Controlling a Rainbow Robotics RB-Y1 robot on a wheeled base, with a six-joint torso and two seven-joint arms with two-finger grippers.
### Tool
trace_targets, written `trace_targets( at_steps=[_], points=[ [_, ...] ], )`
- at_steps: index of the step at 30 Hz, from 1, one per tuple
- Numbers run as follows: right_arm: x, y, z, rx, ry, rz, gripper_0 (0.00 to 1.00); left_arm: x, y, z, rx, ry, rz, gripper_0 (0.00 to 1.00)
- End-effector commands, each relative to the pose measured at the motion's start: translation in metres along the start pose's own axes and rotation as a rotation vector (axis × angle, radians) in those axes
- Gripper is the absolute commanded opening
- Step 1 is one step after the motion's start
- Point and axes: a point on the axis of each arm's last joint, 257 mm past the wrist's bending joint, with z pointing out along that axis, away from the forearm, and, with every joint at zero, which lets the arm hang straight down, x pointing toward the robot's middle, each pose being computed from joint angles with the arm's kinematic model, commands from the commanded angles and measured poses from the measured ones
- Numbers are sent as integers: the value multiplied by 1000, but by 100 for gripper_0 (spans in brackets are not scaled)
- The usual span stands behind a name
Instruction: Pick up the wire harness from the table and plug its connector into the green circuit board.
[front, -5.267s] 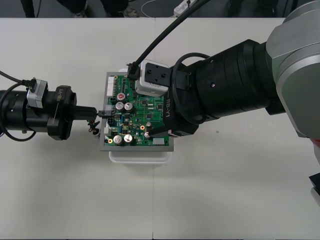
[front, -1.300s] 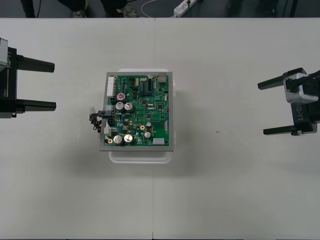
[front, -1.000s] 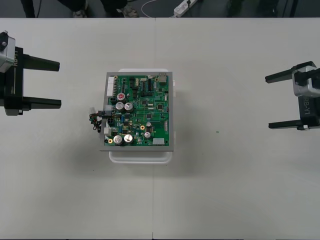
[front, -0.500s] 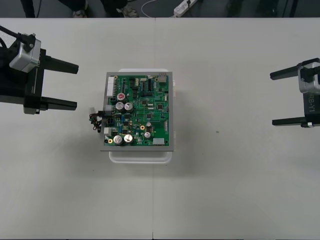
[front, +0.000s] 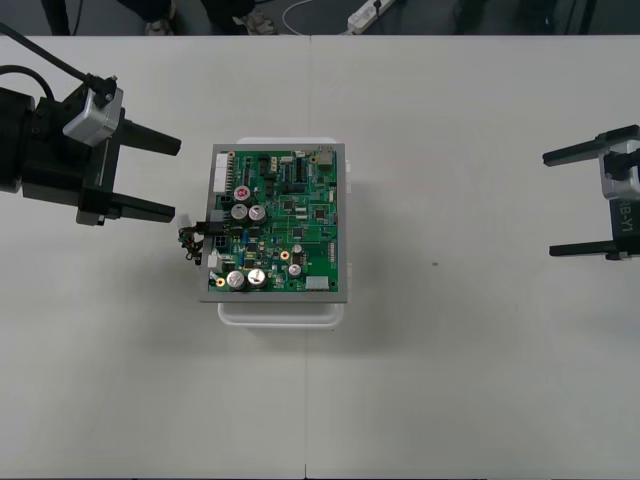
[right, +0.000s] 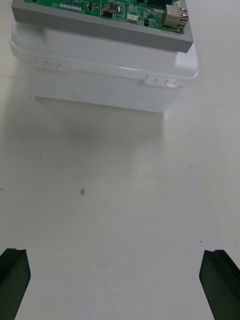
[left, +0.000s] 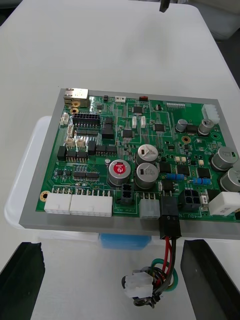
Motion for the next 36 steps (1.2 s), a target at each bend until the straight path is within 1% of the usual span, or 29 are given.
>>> trace_targets(
  at_steps=[1,6,9,15,18,23,27,30,36],
  points=[
    [13,3,-9,-6,29,-36,99,-13,-3,-4,35,20,144,80],
    [26,4,-8,-13,18,-4,99,-16,-9,-5,46,13,143,80],
    [32,4,-8,-13,16,-38,99,-15,-12,-5,50,8,134,80],
    [36,4,-9,-13,25,-52,99,-5,-19,-6,57,19,102,80],
    [40,8,-5,-26,8,-21,99,-1,-24,-12,61,26,86,80],
    [35,12,-2,-41,-13,-10,99,-2,-26,-18,45,26,92,80],
    [31,10,-4,-36,4,-21,99,-2,-25,-21,36,26,92,80],
    [25,7,-4,-33,-1,42,99,-2,-25,-21,36,26,96,80],
    [13,3,-5,-28,-2,87,99,-1,-25,-21,35,28,96,80]
  ],
)
